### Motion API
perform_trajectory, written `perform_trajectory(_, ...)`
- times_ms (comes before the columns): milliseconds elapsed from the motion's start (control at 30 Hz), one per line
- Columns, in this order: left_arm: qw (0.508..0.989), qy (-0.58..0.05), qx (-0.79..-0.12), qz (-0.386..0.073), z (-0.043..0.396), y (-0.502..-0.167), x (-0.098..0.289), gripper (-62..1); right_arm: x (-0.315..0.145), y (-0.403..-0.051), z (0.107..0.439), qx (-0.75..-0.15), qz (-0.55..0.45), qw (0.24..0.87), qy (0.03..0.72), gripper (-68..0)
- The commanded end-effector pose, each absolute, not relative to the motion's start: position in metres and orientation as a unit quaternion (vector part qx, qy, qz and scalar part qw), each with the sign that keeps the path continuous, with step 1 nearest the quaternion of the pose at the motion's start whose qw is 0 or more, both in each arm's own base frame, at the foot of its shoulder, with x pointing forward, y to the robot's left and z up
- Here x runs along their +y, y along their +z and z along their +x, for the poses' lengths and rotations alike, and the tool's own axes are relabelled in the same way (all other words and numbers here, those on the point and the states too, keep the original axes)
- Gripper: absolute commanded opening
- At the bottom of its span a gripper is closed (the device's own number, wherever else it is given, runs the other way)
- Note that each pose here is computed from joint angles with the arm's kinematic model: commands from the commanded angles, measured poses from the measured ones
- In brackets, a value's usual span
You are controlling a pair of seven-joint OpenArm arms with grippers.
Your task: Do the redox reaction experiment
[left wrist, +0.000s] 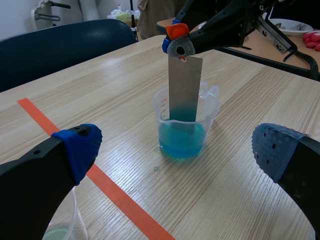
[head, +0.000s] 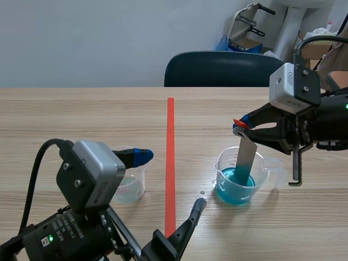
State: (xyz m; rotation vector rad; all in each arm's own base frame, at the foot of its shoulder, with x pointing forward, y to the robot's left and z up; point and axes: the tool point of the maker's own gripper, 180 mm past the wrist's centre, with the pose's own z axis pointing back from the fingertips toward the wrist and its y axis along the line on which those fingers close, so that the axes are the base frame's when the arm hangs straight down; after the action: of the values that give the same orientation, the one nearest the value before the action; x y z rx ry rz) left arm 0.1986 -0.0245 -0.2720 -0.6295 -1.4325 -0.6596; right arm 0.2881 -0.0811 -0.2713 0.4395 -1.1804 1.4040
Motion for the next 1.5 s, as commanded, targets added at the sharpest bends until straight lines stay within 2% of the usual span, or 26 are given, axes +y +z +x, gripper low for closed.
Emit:
perform_trajectory(0, 0.651, -0.281, -0.645, -0.285, 0.1996, -0.2628, -0.0266, 1.4, -0.0821, -0.2692, 0.2877, -0.505, 0.187, 0.586, 0.606, -66.9)
perform_trajectory(1467, 0.651, -0.281, -0.645, -0.285, 0.1996, -0.2628, -0.0266, 1.4, -0.0856, -0.2647, 0.2923, -0.511, 0.179, 0.586, 0.603, -66.9)
